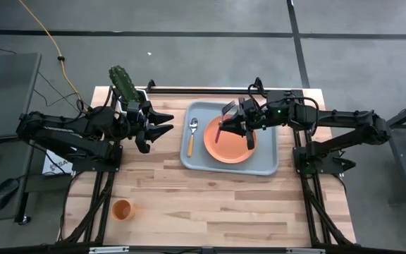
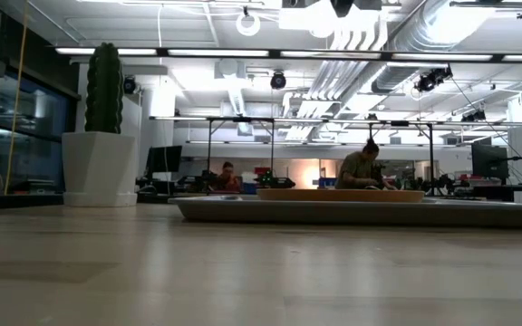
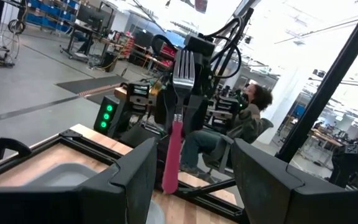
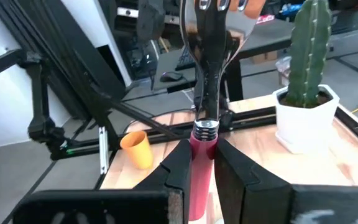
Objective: Pick and place plate/cup/fork/spoon on tray
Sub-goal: Put the pink fork to the left of the orange plate on the gray serving tray
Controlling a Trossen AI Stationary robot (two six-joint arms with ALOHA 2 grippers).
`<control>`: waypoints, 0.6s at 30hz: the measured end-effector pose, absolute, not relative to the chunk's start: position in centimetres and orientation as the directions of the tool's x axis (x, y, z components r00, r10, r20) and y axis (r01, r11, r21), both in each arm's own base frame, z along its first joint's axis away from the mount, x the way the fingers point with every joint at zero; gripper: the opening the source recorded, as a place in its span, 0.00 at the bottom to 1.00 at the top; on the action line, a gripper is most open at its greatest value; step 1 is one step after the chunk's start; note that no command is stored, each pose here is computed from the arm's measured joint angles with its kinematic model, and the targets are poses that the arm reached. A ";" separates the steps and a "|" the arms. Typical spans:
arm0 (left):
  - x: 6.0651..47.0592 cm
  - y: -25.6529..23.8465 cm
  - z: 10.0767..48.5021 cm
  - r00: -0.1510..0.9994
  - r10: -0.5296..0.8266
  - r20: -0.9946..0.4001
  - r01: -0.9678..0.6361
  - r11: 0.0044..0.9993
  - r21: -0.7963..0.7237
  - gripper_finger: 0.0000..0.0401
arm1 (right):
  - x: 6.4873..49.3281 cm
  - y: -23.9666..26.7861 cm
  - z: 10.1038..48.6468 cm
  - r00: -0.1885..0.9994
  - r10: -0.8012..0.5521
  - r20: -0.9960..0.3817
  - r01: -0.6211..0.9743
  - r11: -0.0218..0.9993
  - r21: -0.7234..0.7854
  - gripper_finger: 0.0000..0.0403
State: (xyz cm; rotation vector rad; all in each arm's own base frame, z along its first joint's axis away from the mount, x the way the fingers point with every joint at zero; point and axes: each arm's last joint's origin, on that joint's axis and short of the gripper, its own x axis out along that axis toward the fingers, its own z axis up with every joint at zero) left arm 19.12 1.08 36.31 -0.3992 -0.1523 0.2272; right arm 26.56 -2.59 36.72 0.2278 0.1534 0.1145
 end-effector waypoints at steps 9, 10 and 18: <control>19.1 1.1 36.3 0.963 0.248 0.101 -0.189 0.897 -0.400 0.48 | 26.5 -2.6 36.6 0.978 0.140 -0.154 -0.093 0.956 0.277 0.09; 19.1 1.1 36.3 0.963 0.248 0.101 -0.189 0.897 -0.401 0.48 | 26.5 -2.6 36.6 0.978 0.139 -0.154 -0.091 0.954 0.286 0.09; 19.1 1.1 36.2 0.964 0.248 0.096 -0.191 0.897 -0.399 0.48 | 26.5 -2.6 36.6 0.981 0.121 -0.154 -0.070 0.951 0.302 0.09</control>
